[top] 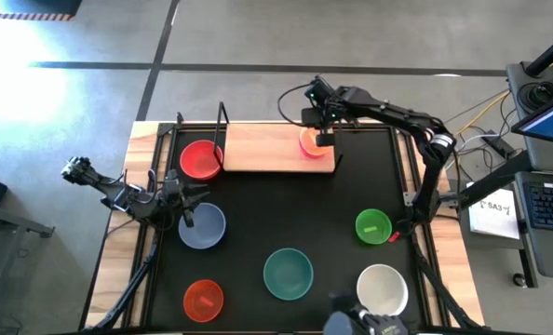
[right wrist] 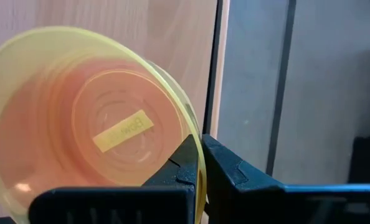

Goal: Place and stack bowls onto a shelf
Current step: Stack the light yellow bowl on top of the light pink bowl on the shelf, then stack the light green bowl on top of the light yellow bowl on the shelf

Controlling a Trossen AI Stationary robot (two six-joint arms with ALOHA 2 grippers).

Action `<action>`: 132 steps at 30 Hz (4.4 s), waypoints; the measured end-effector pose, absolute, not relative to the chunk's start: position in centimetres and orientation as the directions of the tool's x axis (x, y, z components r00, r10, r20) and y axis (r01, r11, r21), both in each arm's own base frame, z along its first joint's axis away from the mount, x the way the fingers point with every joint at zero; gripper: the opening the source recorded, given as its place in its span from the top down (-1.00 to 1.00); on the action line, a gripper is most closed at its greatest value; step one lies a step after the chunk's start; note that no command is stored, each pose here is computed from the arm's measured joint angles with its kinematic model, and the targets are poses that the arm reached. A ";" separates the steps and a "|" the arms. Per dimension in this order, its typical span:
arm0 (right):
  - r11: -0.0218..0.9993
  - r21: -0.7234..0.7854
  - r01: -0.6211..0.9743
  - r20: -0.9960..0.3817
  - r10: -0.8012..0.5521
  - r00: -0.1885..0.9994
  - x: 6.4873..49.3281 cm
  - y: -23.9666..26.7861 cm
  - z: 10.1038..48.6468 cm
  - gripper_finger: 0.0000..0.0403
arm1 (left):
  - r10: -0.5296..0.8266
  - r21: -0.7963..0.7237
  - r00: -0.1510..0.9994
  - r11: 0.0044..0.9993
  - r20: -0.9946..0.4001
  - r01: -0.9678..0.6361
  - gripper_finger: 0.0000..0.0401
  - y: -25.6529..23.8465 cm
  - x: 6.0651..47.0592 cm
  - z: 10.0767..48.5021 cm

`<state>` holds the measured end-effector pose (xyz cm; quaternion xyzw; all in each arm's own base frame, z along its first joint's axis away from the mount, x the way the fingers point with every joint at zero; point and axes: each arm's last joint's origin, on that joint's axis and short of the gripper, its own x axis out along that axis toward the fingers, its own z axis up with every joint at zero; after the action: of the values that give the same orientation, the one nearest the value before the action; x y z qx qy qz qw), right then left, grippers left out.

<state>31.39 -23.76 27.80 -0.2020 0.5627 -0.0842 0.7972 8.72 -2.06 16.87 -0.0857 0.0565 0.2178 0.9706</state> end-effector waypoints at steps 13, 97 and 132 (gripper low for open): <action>0.919 -0.392 -0.047 -0.871 -0.354 0.342 31.6 -23.9 27.2 0.94 | 0.413 -0.142 0.899 0.891 -0.147 -0.432 0.48 -2.1 8.7 16.9; 0.622 -0.103 0.777 -0.981 0.066 -0.182 26.7 6.6 21.4 -0.07 | 0.413 -0.141 0.899 0.891 -0.147 -0.432 0.48 -2.1 8.7 16.9; 0.733 0.009 0.680 -0.988 0.110 -0.106 25.5 6.6 15.9 0.96 | 0.413 -0.142 0.899 0.890 -0.147 -0.432 0.48 -2.1 8.7 16.9</action>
<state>25.54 6.58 15.89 0.2798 0.7056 -0.2347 0.6072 8.73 -2.06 16.86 -0.0857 0.0566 0.2178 0.9706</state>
